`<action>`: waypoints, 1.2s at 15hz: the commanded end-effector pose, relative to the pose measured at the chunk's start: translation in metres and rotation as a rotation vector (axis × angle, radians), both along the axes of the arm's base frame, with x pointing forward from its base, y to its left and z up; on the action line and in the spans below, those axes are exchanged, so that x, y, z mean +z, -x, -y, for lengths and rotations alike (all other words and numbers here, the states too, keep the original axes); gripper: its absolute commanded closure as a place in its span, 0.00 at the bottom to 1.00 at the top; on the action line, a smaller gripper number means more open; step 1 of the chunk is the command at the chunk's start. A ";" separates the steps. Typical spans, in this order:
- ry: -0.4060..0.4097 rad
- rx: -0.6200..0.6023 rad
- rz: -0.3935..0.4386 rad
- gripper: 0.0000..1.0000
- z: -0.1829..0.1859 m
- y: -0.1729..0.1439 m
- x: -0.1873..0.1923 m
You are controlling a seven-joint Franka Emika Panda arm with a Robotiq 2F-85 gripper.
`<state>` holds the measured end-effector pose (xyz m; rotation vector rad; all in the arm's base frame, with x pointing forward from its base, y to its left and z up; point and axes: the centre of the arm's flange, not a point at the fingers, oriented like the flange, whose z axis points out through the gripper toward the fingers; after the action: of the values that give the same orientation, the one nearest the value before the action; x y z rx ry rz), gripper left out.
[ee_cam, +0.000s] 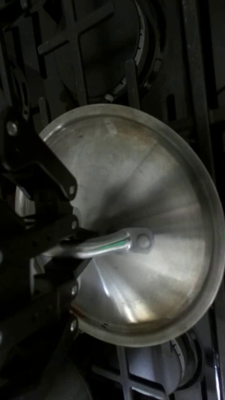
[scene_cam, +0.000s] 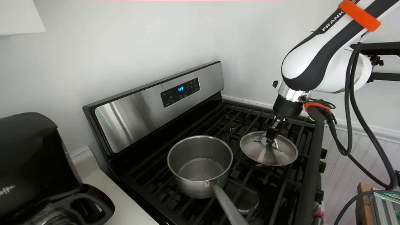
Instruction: Put the silver lid on the stove
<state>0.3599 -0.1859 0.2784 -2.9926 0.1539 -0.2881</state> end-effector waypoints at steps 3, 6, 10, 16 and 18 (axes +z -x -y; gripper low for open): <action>0.016 -0.023 -0.001 0.98 -0.008 -0.015 -0.025; 0.027 -0.022 -0.005 0.98 -0.010 -0.015 -0.033; 0.025 -0.032 -0.003 0.98 -0.011 -0.015 -0.039; 0.043 -0.048 0.012 0.53 -0.007 -0.008 -0.022; 0.059 -0.043 0.023 0.40 -0.007 -0.003 -0.007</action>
<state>0.3685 -0.1773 0.2514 -3.0263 0.2073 -0.2949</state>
